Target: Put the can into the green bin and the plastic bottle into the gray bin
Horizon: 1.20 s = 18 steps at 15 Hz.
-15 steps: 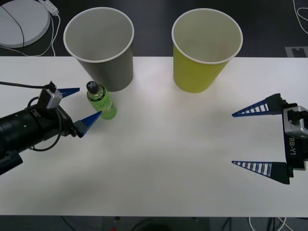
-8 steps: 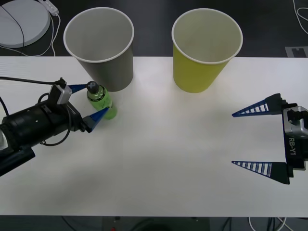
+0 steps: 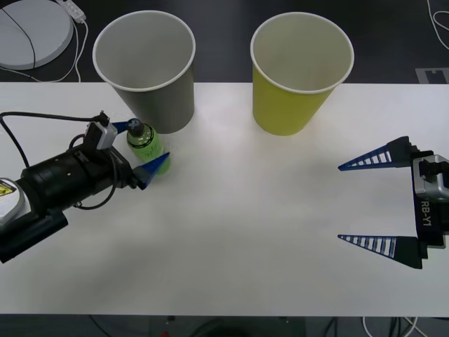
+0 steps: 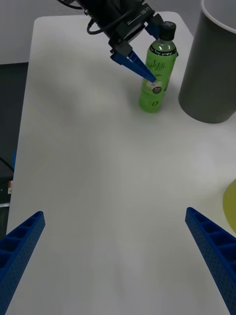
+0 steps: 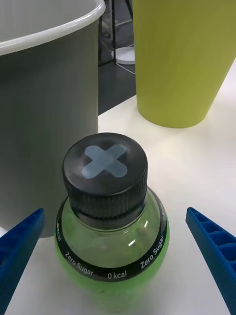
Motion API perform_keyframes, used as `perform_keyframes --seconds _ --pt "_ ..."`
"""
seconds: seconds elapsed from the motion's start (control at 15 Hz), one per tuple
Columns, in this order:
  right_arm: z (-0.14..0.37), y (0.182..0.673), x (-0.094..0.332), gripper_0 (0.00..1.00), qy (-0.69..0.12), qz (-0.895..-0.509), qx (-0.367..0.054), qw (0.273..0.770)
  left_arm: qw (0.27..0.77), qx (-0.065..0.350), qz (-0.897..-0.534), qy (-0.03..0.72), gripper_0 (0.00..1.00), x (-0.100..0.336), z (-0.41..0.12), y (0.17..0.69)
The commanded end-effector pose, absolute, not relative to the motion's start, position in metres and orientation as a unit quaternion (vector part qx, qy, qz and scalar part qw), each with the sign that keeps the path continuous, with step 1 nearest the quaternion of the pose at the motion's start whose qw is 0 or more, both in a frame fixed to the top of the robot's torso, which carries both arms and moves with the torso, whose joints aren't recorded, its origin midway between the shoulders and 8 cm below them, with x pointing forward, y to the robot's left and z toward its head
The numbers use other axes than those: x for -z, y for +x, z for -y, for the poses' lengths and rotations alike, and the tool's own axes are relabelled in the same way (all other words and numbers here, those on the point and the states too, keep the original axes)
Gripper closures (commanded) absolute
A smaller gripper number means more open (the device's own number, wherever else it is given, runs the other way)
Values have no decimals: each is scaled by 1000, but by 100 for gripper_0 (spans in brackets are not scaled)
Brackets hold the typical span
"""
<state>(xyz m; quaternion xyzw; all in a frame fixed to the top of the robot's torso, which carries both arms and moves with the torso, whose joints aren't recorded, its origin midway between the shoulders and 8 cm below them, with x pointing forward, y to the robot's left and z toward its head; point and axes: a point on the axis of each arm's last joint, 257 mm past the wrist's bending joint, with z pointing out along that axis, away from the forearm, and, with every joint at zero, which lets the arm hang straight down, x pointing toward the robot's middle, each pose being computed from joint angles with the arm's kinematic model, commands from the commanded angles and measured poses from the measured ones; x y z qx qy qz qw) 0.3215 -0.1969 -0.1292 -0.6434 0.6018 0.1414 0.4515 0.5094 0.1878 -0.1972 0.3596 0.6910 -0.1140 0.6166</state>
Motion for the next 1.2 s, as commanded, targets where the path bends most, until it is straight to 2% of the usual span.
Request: perform_keyframes --seconds 0.07,0.67,0.73,0.8,0.87,0.93,1.2 --pt "197 322 129 0 -643 -602 -141 452 617 114 -692 357 0 200 -185 511" --pt "197 322 129 0 -643 -602 -141 452 615 108 -696 355 0 206 -186 516" --pt "197 322 129 0 -643 -602 -141 452 616 107 -695 356 16 204 -187 517" --pt "197 322 129 0 -643 -602 -141 452 615 108 -695 355 62 204 -186 517" --pt "197 322 129 0 -643 -602 -141 452 616 109 -694 356 89 203 -185 517" --pt "197 322 129 0 -643 -602 -141 452 616 107 -695 355 100 203 -186 518" --pt "197 322 129 0 -643 -602 -141 452 617 109 -694 354 100 201 -185 519"
